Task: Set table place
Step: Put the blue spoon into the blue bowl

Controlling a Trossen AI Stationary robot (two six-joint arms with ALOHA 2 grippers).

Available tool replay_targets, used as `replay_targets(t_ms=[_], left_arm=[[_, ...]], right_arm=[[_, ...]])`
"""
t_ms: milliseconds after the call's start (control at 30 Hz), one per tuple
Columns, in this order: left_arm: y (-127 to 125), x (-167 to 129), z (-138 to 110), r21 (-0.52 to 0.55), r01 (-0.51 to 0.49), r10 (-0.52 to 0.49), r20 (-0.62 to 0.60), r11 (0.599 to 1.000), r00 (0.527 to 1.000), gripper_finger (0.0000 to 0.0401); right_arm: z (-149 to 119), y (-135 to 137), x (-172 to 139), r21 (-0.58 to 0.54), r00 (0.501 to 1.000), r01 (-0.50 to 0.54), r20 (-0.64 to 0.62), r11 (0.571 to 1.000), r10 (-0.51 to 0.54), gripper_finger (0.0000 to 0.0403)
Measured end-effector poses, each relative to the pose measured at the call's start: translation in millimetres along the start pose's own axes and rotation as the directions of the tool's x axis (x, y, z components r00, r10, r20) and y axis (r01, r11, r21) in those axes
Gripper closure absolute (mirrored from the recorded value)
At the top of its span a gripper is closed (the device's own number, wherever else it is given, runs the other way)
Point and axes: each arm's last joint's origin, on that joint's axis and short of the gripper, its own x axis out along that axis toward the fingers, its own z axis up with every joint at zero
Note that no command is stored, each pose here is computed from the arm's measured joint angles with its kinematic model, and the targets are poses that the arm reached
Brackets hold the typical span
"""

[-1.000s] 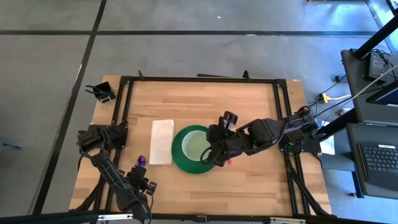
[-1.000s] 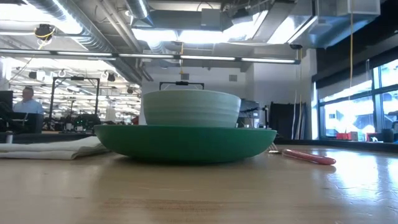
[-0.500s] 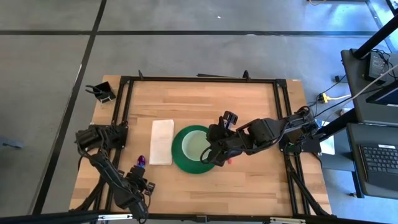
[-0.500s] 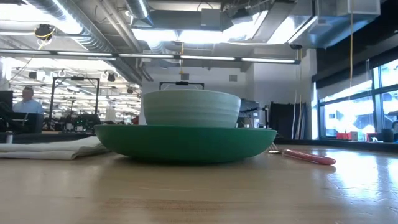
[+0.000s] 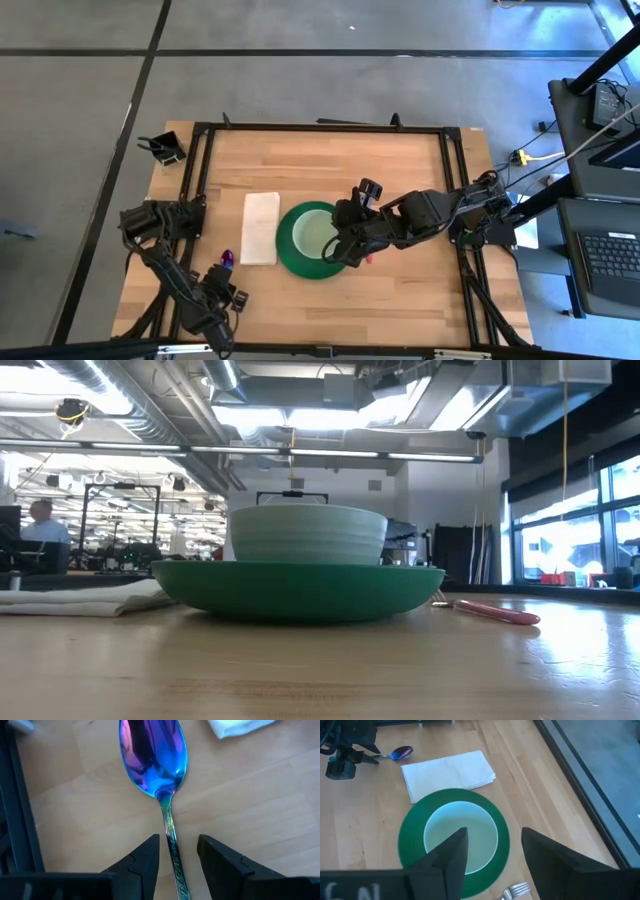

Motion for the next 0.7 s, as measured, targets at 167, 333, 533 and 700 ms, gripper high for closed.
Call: replay_targets(t_ms=[167,333,533,700], left_arm=[[1.9,3.5,-5.1,0.009,0.018,-0.018,0.022,1.000,1.000,0.0266],[2.1,4.7,-7.6,0.013,0.024,-0.024,0.028,1.000,0.999,0.0269],[1.3,4.2,-8.0,0.002,0.027,-0.027,0.023,1.000,0.999,0.0294],[0.5,4.1,-9.5,0.004,0.060,-0.060,0.037,0.998,0.998,0.0332]], right_arm=[[0.0,0.0,0.0,0.000,1.000,0.000,0.000,1.000,0.000,0.0215],[0.0,0.1,0.1,0.001,1.000,0.000,0.000,1.000,0.000,0.0215],[0.6,0.5,0.1,0.007,1.000,-0.003,0.005,1.000,0.003,0.0215],[0.5,0.6,0.1,0.007,1.000,-0.009,0.002,1.000,0.009,0.0215]])
